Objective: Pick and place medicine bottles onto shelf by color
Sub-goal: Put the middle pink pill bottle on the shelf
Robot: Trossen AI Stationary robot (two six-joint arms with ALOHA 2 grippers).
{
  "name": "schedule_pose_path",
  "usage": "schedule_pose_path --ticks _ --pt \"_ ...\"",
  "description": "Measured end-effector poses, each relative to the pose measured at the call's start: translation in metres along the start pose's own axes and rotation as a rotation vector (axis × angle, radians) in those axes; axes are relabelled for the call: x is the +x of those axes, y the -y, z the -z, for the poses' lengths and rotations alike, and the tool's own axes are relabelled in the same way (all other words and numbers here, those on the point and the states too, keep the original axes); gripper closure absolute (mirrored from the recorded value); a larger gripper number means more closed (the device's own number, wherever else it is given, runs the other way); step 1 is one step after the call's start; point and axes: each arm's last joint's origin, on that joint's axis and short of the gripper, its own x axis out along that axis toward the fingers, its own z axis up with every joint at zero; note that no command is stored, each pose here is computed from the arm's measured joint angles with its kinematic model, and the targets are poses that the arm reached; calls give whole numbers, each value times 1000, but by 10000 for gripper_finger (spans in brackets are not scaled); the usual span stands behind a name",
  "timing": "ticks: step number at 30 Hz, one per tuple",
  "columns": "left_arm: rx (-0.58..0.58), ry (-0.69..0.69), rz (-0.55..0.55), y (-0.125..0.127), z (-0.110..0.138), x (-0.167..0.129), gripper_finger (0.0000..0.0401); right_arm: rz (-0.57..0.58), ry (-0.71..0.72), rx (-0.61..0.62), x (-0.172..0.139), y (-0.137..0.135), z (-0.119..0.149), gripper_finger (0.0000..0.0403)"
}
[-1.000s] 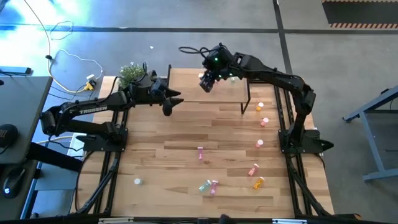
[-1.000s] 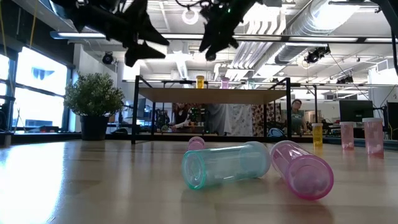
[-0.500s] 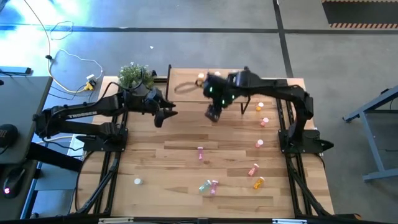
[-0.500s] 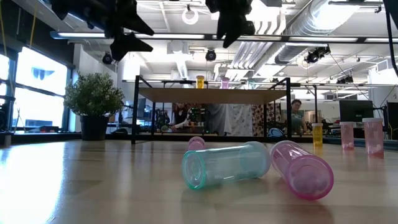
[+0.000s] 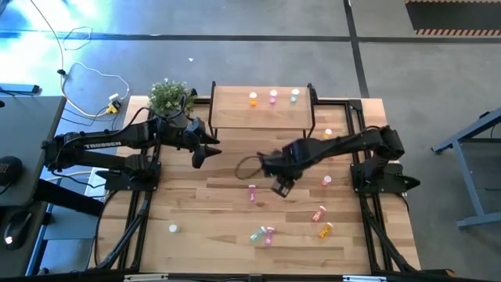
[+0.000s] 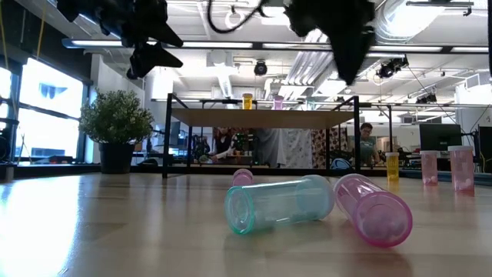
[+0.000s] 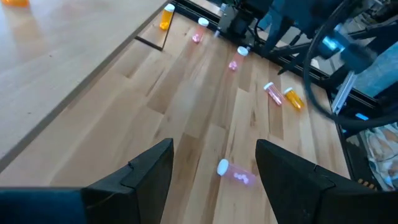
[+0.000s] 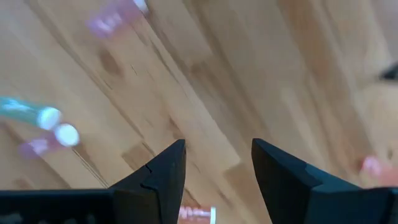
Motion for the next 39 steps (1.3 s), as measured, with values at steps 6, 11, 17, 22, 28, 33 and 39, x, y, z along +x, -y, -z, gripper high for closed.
schedule_pose_path --ticks 6,11,17,22,28,33,39 --pt "7 1 -1 0 0 0 184 45 -94 101 17 7 47 231" --pt "-1 1 -1 0 0 0 184 13 -51 230 18 25 76 241" --pt "-2 1 -1 0 0 0 184 -23 72 392 15 52 104 247" --pt "-35 2 -1 0 0 0 184 -59 182 520 19 66 124 240" --pt "-64 2 -4 0 0 0 184 -75 229 599 33 66 146 209" --pt "-64 2 -4 0 0 0 184 -76 242 711 49 63 161 183" --pt "-63 2 -4 0 0 0 184 -93 282 860 75 65 175 179"
